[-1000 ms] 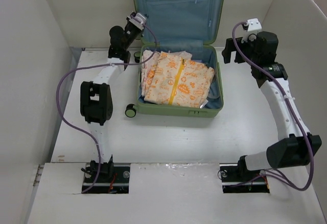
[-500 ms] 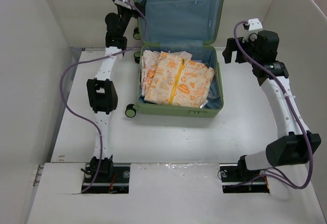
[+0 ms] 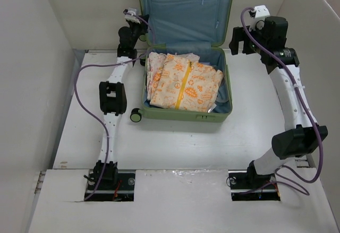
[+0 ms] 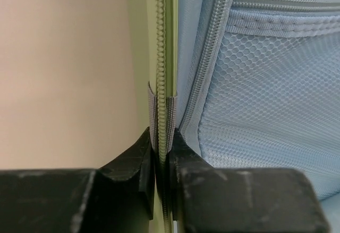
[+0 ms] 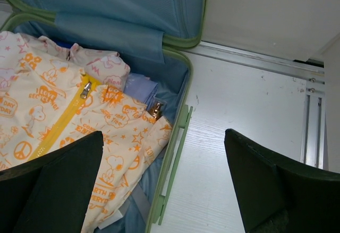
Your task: Pack the luggage
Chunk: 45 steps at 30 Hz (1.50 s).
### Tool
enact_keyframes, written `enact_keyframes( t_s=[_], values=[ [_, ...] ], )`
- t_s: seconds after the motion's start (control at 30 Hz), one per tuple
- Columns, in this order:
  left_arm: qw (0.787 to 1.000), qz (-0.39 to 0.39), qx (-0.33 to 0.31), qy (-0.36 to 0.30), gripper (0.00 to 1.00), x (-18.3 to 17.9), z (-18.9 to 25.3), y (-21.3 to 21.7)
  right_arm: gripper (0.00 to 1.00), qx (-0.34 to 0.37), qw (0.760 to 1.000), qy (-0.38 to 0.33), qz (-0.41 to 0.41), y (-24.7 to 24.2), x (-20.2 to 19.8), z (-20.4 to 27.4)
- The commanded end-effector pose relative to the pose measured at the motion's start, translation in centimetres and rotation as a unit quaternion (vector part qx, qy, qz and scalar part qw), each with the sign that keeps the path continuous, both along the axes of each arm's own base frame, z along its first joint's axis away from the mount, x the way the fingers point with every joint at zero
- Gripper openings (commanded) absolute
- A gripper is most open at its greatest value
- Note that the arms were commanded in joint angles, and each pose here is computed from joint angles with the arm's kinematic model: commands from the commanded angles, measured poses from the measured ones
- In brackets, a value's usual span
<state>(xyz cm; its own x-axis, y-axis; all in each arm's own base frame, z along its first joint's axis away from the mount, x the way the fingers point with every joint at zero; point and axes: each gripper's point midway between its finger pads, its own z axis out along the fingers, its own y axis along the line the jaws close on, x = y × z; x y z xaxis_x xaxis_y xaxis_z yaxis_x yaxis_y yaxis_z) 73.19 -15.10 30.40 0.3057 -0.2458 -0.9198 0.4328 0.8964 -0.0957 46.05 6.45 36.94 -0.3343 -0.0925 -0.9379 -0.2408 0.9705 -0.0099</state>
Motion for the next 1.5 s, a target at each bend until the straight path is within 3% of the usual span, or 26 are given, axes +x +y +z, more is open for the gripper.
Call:
enact_keyframes(
  t_s=[0.0, 0.03, 0.13, 0.17, 0.2, 0.27, 0.33, 0.57, 0.63, 0.7, 0.73, 0.77, 0.83, 0.87, 0.9, 0.97, 1.03, 1.07, 1.1, 1.13, 1.17, 1.2, 1.27, 1.33, 1.43, 1.47],
  values=[
    [0.991, -0.025, -0.002, -0.134, 0.00, -4.3, 10.1, -1.0, 1.00, -0.011, 1.000, -0.020, -0.010, -0.1, -0.5, 2.2],
    [0.990, -0.028, 0.012, -0.138, 0.00, -4.7, 9.0, -1.2, 1.00, -0.012, 1.000, -0.020, -0.009, 0.3, -0.5, 2.2],
    [0.974, -0.039, 0.090, -0.206, 0.00, -8.3, 12.4, -1.9, 1.00, -0.014, 1.000, -0.020, -0.013, 0.1, -1.2, 2.2],
    [0.972, -0.040, 0.112, -0.203, 0.00, -8.8, 10.4, -2.1, 1.00, -0.013, 1.000, -0.027, -0.009, 0.5, -1.4, 2.5],
    [0.958, -0.031, 0.143, -0.248, 0.00, -11.2, 13.3, -2.5, 1.00, -0.008, 0.999, -0.035, -0.015, 0.3, -2.1, 2.9],
    [0.945, -0.045, 0.185, -0.265, 0.00, -13.2, 11.4, -3.1, 1.00, -0.008, 0.999, -0.047, -0.022, -0.1, -2.9, 3.4],
    [0.927, -0.041, 0.217, -0.302, 0.00, -15.8, 13.4, -3.1, 1.00, -0.004, 0.997, -0.071, -0.036, -0.7, -4.5, 4.5],
    [0.889, -0.082, 0.316, -0.321, 0.00, -21.5, 11.3, -4.6, 1.00, -0.001, 0.988, -0.123, -0.092, -4.1, -9.6, 7.1],
    [0.878, -0.098, 0.354, -0.306, 0.00, -22.7, 8.1, -4.7, 1.00, -0.003, 0.988, -0.118, -0.097, -4.5, -10.4, 6.6],
    [0.856, -0.111, 0.384, -0.328, 0.00, -25.5, 8.1, -5.4, 1.00, -0.002, 0.989, -0.115, -0.092, -4.4, -11.5, 6.4],
    [0.853, -0.133, 0.403, -0.303, 0.00, -26.4, 4.6, -5.8, 1.00, -0.002, 0.990, -0.110, -0.086, -4.2, -11.6, 6.2],
    [0.824, -0.111, 0.439, -0.340, 0.00, -28.0, 5.5, -5.4, 1.00, -0.001, 0.990, -0.112, -0.086, -4.3, -12.0, 6.2],
    [0.804, -0.120, 0.466, -0.351, 0.00, -30.1, 3.9, -6.3, 1.00, -0.005, 0.991, -0.096, -0.091, -4.6, -12.5, 5.3],
    [0.803, -0.144, 0.482, -0.321, 0.00, -31.0, 0.6, -6.4, 1.00, 0.000, 0.991, -0.094, -0.092, -4.6, -12.9, 5.3],
    [0.778, -0.135, 0.504, -0.350, 0.00, -32.6, 1.5, -6.8, 1.00, 0.005, 0.992, -0.082, -0.094, -4.6, -13.2, 5.0],
    [0.772, -0.172, 0.533, -0.300, 0.36, -33.9, -2.1, -6.9, 1.00, 0.014, 0.991, -0.070, -0.113, -5.2, -13.9, 4.7],
    [0.744, -0.193, 0.570, -0.291, 0.67, -36.2, -2.4, -7.5, 1.00, 0.030, 0.989, -0.058, -0.131, -5.5, -15.1, 4.9],
    [0.739, -0.205, 0.585, -0.265, 1.00, -36.9, -3.2, -7.4, 1.00, 0.031, 0.987, -0.049, -0.153, -6.3, -15.4, 4.4],
    [0.725, -0.266, 0.601, -0.206, 1.00, -39.2, -6.5, -7.2, 1.00, 0.036, 0.985, -0.050, -0.162, -6.5, -16.0, 4.7],
    [0.695, -0.294, 0.621, -0.212, 1.00, -41.8, -7.1, -7.2, 1.00, 0.042, 0.984, -0.040, -0.171, -6.7, -16.7, 4.3],
    [0.619, -0.301, 0.678, -0.258, 1.00, -43.2, -8.2, -6.5, 1.00, 0.039, 0.983, -0.034, -0.176, -6.8, -16.9, 4.0],
    [0.566, -0.385, 0.698, -0.211, 1.00, -47.6, -12.7, -4.7, 1.00, 0.044, 0.983, -0.033, -0.177, -6.8, -17.3, 4.0],
    [0.491, -0.416, 0.726, -0.242, 1.00, -52.2, -13.8, -3.6, 1.00, 0.044, 0.984, -0.018, -0.174, -6.8, -17.6, 3.4],
    [0.456, -0.445, 0.735, -0.230, 1.00, -55.9, -16.1, -2.2, 1.00, 0.051, 0.986, 0.004, -0.160, -6.1, -17.4, 2.2],
    [0.420, -0.419, 0.751, -0.290, 1.00, -59.1, -16.1, -1.8, 1.00, 0.048, 0.985, 0.050, -0.158, -5.8, -16.8, -0.5],
    [0.435, -0.391, 0.750, -0.308, 1.00, -59.5, -14.9, -1.8, 1.00, 0.048, 0.982, 0.080, -0.162, -5.7, -16.6, -2.5]
  ],
)
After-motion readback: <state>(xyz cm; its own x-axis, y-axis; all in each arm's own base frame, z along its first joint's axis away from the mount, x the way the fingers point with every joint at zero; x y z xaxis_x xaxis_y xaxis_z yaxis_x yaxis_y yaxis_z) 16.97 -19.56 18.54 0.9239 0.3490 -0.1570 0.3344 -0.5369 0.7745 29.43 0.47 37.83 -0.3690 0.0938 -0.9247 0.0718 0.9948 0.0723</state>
